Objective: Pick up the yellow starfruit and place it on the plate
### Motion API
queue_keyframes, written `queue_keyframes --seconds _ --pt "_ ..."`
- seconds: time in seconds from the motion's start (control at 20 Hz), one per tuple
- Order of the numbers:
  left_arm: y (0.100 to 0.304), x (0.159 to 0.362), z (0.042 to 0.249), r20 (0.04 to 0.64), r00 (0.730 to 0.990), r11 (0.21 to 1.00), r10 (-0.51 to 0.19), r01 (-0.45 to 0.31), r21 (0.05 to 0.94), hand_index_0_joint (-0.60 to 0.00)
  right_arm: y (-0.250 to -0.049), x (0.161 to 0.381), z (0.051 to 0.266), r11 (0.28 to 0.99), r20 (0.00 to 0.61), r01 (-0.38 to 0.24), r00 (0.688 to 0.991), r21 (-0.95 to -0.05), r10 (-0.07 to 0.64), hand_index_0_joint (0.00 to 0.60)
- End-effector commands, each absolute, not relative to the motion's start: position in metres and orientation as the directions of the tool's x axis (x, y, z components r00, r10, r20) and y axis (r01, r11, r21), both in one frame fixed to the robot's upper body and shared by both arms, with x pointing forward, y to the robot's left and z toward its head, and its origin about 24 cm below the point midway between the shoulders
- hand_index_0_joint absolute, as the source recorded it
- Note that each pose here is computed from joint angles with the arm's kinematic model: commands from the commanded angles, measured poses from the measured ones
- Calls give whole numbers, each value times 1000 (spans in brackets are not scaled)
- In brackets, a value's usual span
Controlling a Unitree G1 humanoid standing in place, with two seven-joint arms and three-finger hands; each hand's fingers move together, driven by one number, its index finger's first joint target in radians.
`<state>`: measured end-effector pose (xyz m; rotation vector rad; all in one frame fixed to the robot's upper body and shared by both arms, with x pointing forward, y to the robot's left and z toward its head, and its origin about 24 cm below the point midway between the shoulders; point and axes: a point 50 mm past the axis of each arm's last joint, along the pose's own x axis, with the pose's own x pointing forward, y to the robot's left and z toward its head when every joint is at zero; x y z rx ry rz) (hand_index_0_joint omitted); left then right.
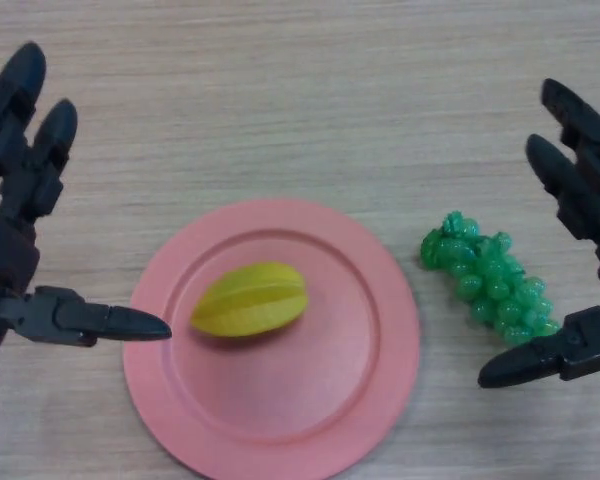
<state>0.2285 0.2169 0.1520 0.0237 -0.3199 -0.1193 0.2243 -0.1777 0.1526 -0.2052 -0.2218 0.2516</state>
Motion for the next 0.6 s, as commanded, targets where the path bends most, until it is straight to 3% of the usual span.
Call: queue_keyframes --seconds 0.05,0.25,0.6 --pt "231 214 187 491 867 995 -86 52 82 0 -181 216 180 942 367 -146 894 -302 256 0" --pt "234 216 186 484 874 992 -45 -19 126 0 -181 218 181 943 369 -149 893 -296 257 0" --pt "236 215 191 502 864 986 -33 -54 156 0 -181 220 181 942 370 -164 889 -291 269 0"
